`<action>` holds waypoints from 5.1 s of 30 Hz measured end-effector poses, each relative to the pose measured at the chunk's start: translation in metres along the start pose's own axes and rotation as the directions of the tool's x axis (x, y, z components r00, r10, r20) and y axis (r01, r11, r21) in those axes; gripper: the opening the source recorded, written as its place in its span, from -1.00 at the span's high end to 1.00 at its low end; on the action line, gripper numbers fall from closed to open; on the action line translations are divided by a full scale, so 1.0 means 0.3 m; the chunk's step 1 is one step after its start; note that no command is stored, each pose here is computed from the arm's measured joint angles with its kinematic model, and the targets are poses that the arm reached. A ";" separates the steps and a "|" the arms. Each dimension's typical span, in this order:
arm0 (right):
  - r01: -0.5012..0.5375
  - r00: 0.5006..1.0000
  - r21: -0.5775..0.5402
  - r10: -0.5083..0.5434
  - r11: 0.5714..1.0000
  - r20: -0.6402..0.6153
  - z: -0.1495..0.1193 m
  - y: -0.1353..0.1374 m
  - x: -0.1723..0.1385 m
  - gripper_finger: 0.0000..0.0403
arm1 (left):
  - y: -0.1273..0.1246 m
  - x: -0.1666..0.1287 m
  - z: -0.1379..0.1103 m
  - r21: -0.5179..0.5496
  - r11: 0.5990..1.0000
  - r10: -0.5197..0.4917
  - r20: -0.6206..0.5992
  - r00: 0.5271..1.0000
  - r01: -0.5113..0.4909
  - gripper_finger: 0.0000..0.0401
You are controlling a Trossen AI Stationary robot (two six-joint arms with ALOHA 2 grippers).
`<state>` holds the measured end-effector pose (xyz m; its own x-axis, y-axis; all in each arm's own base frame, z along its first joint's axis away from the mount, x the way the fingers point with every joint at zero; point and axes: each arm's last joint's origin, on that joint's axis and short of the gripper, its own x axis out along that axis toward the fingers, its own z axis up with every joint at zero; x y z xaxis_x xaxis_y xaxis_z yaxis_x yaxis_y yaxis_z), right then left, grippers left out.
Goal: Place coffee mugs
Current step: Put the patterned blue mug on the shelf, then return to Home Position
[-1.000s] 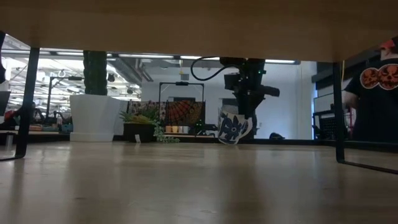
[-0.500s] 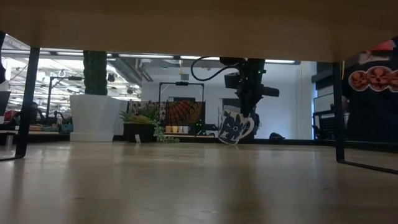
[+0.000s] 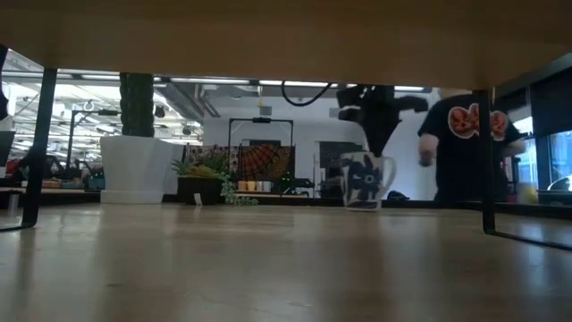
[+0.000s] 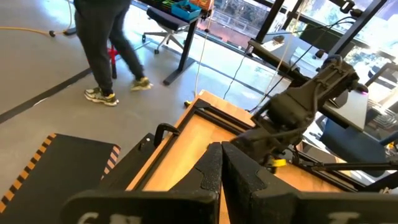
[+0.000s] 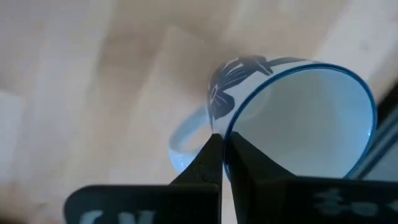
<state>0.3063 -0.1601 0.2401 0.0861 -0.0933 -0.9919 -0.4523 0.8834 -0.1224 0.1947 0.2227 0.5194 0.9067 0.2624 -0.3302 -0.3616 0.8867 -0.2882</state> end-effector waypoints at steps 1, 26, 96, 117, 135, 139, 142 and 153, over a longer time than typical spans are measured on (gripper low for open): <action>-0.019 1.000 0.001 0.019 1.000 -0.002 0.005 0.015 -0.006 1.00 | 0.000 0.000 0.000 0.000 1.000 0.000 0.000 1.000 0.000 1.00; 0.006 0.999 -0.077 -0.002 0.997 0.049 0.182 0.177 -0.049 0.39 | 0.001 0.000 -0.015 -0.054 0.999 -0.001 -0.042 0.999 -0.001 1.00; 0.207 0.974 -0.799 -0.037 0.564 0.225 0.360 0.821 -0.611 1.00 | -0.355 -0.155 -0.040 -0.133 0.985 -0.103 0.028 0.994 0.106 1.00; 0.133 0.982 -0.752 0.015 0.646 0.187 0.407 0.905 -0.570 1.00 | -0.509 -0.294 -0.079 -0.104 0.974 -0.195 0.076 0.978 0.202 1.00; 0.125 0.983 -0.758 0.021 0.640 0.180 0.415 0.904 -0.562 0.79 | -0.510 -0.295 -0.079 -0.103 0.972 -0.204 0.074 0.976 0.211 1.00; 0.122 0.983 -0.754 0.026 0.645 0.182 0.415 0.905 -0.563 0.62 | -0.510 -0.294 -0.079 -0.103 0.972 -0.204 0.073 0.976 0.211 1.00; 0.121 0.983 -0.743 0.028 0.658 0.184 0.416 0.905 -0.563 0.50 | -0.508 -0.294 -0.084 -0.099 0.974 -0.199 0.059 0.978 0.204 1.00; 0.291 0.926 -0.569 -0.076 0.769 0.370 0.388 0.874 -0.727 0.23 | -0.521 -0.319 -0.092 -0.037 0.961 -0.274 0.040 0.961 0.276 1.00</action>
<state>0.2722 0.1453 0.4283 0.4428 0.0168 -0.8964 -0.8279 0.3915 -0.4016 0.1586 0.0486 0.5714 0.9790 0.0239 -0.2026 -0.1051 0.9101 -0.4008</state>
